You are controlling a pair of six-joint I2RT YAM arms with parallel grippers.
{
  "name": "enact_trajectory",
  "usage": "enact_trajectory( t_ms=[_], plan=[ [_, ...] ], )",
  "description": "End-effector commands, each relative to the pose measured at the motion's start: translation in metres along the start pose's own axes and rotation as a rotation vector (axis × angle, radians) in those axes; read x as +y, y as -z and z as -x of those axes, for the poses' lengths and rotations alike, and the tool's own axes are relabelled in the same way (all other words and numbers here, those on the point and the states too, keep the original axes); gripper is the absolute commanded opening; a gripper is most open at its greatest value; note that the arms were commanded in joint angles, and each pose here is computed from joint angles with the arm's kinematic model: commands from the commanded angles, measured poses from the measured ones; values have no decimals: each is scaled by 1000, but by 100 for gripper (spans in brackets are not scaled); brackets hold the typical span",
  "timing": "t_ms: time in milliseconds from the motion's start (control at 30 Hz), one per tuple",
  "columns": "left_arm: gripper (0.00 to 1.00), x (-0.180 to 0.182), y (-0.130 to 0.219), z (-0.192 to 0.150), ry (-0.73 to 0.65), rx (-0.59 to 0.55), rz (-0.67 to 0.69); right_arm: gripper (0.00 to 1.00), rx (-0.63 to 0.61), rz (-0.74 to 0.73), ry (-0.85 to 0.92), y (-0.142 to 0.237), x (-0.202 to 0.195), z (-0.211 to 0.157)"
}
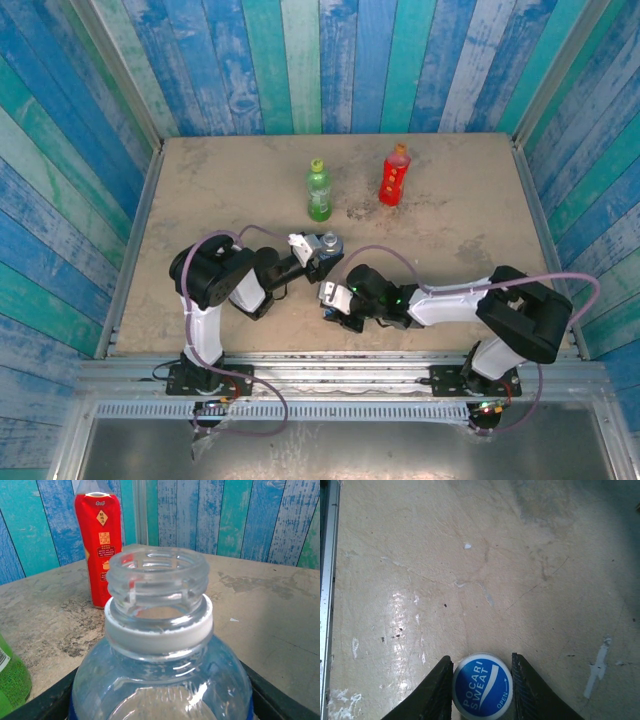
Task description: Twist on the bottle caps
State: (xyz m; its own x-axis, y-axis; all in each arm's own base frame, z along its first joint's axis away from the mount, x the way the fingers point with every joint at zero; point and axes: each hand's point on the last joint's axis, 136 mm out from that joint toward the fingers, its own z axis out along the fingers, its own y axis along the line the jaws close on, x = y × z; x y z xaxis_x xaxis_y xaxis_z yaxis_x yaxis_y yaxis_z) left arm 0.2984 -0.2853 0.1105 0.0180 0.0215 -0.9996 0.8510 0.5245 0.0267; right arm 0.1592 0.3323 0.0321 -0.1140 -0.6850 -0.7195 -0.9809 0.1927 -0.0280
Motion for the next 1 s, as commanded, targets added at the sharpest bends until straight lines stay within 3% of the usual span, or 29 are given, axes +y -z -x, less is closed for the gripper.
enact_trajectory(
  t_ms=[0, 533, 700, 967],
  plan=[
    [60, -4, 3, 16, -34, -31, -19, 30, -9, -35, -32, 11, -5, 11],
    [60, -24, 7, 10, -18, 1, -130, 31, -194, -259, -74, 109, -60, 94],
    [60, -37, 8, 5, -22, 20, -212, 32, -175, -275, -114, 114, -90, 104],
    [60, -41, 11, 5, -16, 13, -227, 34, -116, -242, -176, 100, -114, 102]
  ],
)
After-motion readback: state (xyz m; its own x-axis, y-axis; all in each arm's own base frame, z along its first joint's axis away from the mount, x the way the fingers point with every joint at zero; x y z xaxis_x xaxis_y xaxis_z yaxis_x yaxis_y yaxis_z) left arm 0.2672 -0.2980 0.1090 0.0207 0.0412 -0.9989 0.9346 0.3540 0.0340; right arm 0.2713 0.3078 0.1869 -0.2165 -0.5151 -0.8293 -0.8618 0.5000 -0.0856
